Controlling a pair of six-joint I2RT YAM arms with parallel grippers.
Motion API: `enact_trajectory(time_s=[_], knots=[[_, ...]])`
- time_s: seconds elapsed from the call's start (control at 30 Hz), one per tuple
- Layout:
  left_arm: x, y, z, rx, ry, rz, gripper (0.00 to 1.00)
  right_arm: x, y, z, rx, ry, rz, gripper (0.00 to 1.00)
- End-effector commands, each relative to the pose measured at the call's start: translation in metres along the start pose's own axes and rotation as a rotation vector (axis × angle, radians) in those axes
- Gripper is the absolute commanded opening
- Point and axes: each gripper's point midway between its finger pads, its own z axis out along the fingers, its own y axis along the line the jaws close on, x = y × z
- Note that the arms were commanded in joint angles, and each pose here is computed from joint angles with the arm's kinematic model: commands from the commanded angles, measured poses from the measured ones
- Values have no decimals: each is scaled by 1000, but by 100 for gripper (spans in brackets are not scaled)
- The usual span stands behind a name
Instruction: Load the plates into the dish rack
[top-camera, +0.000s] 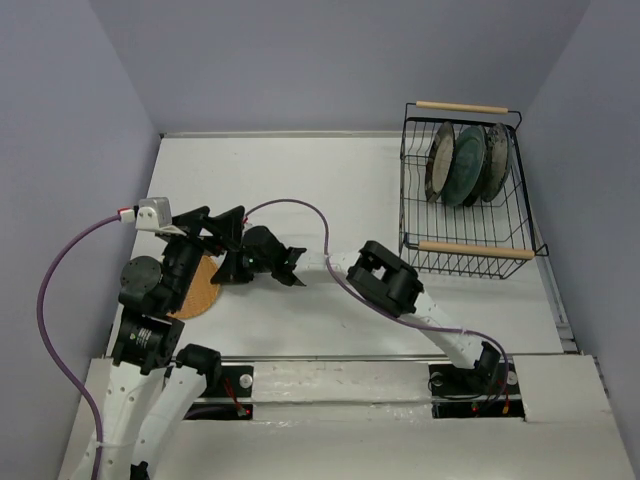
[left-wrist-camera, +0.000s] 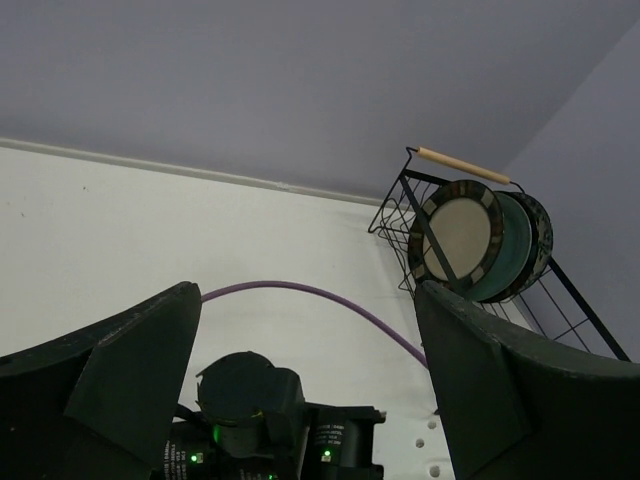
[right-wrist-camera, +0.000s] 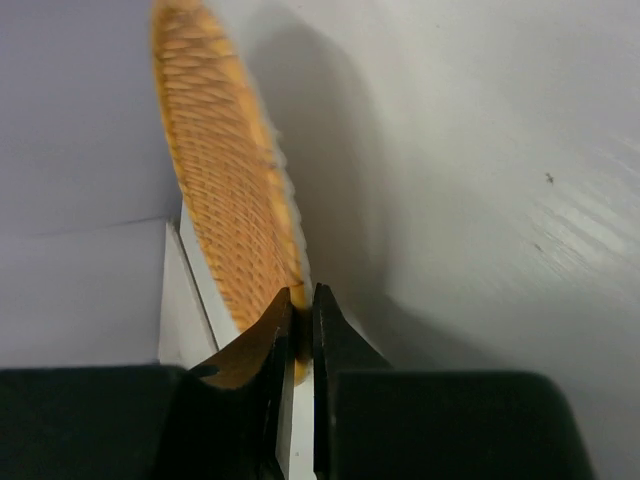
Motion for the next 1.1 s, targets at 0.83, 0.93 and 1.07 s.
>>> enact_trajectory(time_s=[0.83, 0.93, 1.07], knots=[[-13, -17, -3, 73, -58, 12, 99, -307, -3, -564, 1254, -1043, -473, 7], [-10, -17, -1, 77, -45, 10, 99, -317, -26, -585, 1345, -1026, -440, 7], [-7, -18, 1, 81, -34, 10, 99, -328, -50, -581, 1426, -972, -422, 7]])
